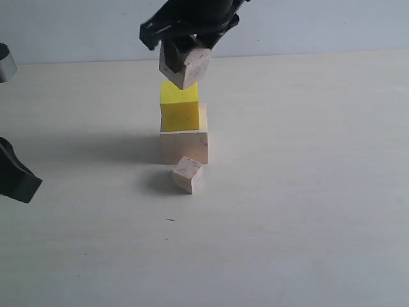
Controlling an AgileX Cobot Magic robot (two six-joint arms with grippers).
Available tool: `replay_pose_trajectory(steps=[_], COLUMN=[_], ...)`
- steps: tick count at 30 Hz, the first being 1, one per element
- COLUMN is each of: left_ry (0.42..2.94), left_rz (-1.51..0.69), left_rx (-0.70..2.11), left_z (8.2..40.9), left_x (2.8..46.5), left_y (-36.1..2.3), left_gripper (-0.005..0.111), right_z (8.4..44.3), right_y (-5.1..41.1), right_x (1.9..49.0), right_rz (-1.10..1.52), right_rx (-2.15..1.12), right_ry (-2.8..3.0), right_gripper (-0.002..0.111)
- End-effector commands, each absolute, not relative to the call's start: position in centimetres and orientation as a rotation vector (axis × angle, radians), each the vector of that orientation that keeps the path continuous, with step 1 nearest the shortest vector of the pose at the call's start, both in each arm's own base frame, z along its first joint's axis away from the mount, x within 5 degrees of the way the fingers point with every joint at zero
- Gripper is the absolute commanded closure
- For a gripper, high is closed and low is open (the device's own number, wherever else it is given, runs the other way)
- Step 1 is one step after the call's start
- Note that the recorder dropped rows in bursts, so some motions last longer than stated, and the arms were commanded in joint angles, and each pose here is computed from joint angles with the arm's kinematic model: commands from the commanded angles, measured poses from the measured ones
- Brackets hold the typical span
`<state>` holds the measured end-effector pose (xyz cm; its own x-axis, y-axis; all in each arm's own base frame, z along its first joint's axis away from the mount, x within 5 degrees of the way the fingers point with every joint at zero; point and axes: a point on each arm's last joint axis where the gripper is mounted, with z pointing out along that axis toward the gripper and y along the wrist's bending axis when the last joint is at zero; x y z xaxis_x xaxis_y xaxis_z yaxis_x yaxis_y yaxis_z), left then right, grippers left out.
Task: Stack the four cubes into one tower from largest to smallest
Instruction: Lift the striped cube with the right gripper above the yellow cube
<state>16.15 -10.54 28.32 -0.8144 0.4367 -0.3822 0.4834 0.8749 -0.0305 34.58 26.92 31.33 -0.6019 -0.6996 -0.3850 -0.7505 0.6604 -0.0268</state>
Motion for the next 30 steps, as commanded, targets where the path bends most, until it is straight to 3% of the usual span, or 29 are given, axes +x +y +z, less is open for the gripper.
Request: replay_pose_trajectory(steps=[1, 4, 11, 23, 30], left_ry=[2.681, 2.69, 2.691, 2.696, 2.698], left_rz=[-0.188, -0.184, -0.184, -0.192, -0.199], left_rx=[0.682, 0.685, 0.685, 0.674, 0.668], left_z=[28.2, 28.2, 28.2, 28.2, 28.2], left_x=[16.0, 16.0, 15.9, 15.9, 15.9], left_y=[-10.5, -10.5, -10.5, -10.5, -10.5], left_gripper=[0.106, 0.106, 0.106, 0.106, 0.106], right_z=[31.8, 31.7, 30.6, 30.4, 31.0], right_y=[27.0, 27.0, 26.0, 24.9, 25.8], right_x=[34.6, 34.6, 36.0, 37.0, 36.5], right_rz=[0.036, -0.019, -0.077, 0.188, 0.307], right_rx=[-1.78, -1.971, -1.981, -1.844, -1.142], right_ry=[2.063, 1.884, 1.919, 2.001, 2.502], right_gripper=[0.108, 0.108, 0.108, 0.108, 0.108])
